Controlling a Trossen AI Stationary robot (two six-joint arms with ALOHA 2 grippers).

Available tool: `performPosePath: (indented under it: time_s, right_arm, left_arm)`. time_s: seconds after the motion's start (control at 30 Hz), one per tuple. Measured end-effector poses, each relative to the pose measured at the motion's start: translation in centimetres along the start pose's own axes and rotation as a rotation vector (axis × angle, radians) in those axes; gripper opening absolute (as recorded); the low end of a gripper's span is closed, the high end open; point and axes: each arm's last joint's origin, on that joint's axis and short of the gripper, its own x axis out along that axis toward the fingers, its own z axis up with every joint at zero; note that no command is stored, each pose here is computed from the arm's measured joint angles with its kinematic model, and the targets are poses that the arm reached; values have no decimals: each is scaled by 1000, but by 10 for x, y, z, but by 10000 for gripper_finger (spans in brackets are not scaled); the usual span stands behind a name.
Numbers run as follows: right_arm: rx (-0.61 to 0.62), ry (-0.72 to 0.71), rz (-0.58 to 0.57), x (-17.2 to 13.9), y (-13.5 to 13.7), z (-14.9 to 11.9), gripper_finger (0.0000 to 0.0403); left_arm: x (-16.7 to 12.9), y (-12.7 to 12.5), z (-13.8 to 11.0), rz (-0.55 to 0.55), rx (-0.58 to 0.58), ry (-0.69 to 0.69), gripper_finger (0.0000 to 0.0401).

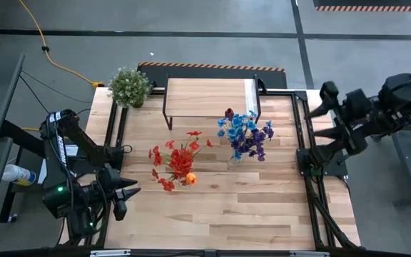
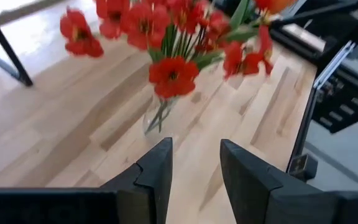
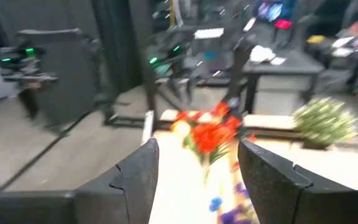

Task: Pick and place flowers into a vace then onto a shelf
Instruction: Put the left transparent vase onto the shelf

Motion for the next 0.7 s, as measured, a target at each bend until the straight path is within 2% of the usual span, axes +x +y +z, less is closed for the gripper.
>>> performPosePath:
  time_s: [0.1, 0.3, 0.47, 0.7]
  right_arm:
    - [42, 50, 46, 2, 2, -4, 211]
    - [43, 176, 45, 1, 1, -16, 212]
    - [55, 209, -57, -6, -4, -22, 207]
    - [55, 150, -127, -29, -10, -24, 206]
  left_arm:
    - [2, -3, -3, 10, 4, 14, 168]
    - [9, -12, -16, 40, 21, 5, 168]
    - [18, -21, -31, 74, 27, -7, 168]
    - [31, -32, -54, 124, -19, -32, 168]
